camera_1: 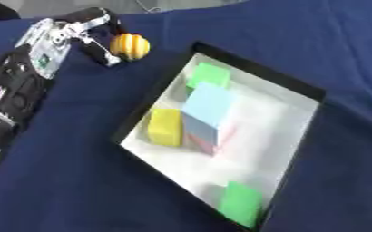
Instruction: Pick up objects on the table and place them in the box.
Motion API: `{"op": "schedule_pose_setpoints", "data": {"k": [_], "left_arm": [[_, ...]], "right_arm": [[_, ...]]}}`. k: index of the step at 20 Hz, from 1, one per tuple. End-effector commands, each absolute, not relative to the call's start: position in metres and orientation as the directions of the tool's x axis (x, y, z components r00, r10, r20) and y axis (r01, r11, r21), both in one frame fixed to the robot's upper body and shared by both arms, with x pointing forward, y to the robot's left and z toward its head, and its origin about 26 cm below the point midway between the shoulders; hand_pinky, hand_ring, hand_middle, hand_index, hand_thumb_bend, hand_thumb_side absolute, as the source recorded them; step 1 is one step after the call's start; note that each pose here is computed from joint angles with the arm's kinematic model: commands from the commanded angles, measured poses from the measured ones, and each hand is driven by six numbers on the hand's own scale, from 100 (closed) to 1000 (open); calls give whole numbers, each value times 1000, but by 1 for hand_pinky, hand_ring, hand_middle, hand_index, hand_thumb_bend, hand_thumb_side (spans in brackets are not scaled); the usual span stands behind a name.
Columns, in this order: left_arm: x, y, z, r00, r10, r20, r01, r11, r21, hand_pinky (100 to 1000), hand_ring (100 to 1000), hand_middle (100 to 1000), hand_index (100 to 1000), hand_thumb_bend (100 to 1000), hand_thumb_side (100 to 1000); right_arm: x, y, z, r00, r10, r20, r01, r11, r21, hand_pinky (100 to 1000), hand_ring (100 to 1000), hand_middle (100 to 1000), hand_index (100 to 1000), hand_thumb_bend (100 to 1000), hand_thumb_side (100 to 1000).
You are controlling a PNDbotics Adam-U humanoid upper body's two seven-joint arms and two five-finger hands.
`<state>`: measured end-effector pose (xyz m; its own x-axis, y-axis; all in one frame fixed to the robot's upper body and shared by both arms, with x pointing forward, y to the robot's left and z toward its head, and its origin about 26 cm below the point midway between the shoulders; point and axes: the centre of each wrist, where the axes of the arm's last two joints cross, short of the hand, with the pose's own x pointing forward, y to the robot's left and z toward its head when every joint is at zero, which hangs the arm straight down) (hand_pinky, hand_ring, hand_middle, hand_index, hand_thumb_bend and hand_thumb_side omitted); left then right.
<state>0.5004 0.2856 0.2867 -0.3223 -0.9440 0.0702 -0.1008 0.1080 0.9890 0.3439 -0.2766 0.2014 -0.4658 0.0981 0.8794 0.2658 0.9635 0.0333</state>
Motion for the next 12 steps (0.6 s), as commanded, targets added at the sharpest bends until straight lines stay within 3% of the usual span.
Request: {"op": "schedule_pose_setpoints", "data": {"k": [1, 7, 11, 12], "left_arm": [[493, 291, 311, -342, -940, 12, -232, 96, 968, 667, 687, 600, 666, 320, 100], [455, 269, 353, -546, -826, -141, -395, 105, 913, 661, 674, 588, 652, 419, 100], [410, 226, 358, -736, -622, -266, -347, 9, 938, 662, 681, 605, 665, 396, 100], [399, 215, 357, -776, -571, -269, -322, -9, 947, 660, 677, 607, 666, 494, 100]], "right_arm": [[342, -282, 207, -479, 114, 871, 280, 960, 28, 804, 765, 711, 806, 100, 545], [340, -289, 207, -483, 126, 867, 305, 952, 32, 804, 766, 712, 806, 100, 535], [338, -293, 210, -494, 137, 859, 320, 947, 33, 804, 766, 713, 806, 100, 527], [338, -293, 211, -496, 137, 857, 320, 947, 34, 804, 766, 713, 806, 100, 530]]}}
